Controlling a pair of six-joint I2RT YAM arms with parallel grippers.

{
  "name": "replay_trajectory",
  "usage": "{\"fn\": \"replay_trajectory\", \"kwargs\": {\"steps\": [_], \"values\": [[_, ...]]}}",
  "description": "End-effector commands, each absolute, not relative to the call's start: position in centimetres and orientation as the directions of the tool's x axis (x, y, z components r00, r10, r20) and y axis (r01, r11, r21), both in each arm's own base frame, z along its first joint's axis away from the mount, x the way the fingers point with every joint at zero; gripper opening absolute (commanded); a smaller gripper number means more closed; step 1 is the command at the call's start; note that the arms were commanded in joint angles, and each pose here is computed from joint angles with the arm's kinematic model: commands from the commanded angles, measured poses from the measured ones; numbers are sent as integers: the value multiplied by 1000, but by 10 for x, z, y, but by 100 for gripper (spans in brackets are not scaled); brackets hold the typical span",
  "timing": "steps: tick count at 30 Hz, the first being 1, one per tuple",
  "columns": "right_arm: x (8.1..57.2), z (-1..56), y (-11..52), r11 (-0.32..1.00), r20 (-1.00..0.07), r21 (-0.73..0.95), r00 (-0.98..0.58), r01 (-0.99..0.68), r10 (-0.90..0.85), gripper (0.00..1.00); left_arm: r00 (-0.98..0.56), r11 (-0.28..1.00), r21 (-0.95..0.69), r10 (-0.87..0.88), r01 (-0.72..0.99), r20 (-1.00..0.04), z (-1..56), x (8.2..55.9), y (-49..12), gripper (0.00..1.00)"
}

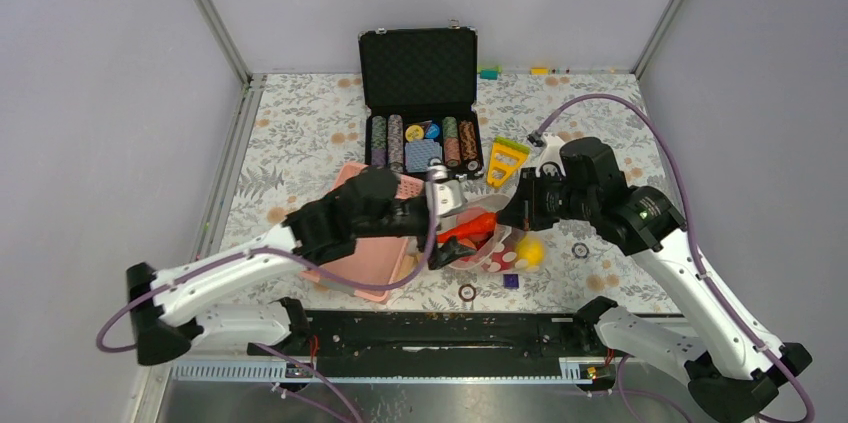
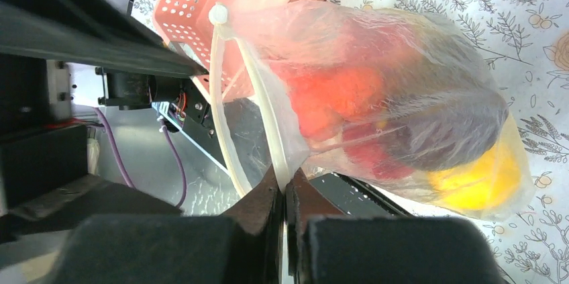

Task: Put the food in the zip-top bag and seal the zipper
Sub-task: Place the fake vegetable in the zipper food storage bag, then zip the zipper food storage bag at the center of the board.

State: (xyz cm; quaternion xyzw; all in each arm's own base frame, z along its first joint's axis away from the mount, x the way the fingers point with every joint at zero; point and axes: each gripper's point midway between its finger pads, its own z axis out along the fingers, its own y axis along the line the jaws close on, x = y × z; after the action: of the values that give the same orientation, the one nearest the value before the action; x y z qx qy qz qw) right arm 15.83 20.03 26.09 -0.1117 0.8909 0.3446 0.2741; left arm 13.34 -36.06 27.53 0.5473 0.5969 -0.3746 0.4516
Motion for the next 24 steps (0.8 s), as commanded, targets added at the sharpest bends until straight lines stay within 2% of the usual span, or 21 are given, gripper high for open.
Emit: {"fn": "replay_trajectory", "kwargs": {"steps": [1, 4, 11, 14, 20, 24], "values": [[165, 270, 200, 725, -594, 558, -804, -404, 9, 0, 53, 212, 89, 168, 973, -984, 307, 132, -331, 99], [165, 269, 199, 714, -592, 564, -806, -415, -1, 0, 19, 323, 69, 157, 944, -987, 280, 136, -299, 99], [161, 273, 203, 660, -596, 583, -801, -474, -49, 0, 11, 491, 93, 168, 866, -986, 226, 149, -253, 99], [161, 271, 203, 643, -584, 599, -810, -477, -58, 0, 33, 471, 97, 142, 877, -989, 226, 147, -252, 99], [159, 271, 205, 592, -568, 628, -818, -505, -96, 0, 53, 538, 95, 93, 837, -994, 223, 162, -241, 99], [158, 270, 200, 605, -570, 607, -813, -515, -120, 0, 73, 547, 97, 66, 831, -995, 225, 172, -239, 99]]}}
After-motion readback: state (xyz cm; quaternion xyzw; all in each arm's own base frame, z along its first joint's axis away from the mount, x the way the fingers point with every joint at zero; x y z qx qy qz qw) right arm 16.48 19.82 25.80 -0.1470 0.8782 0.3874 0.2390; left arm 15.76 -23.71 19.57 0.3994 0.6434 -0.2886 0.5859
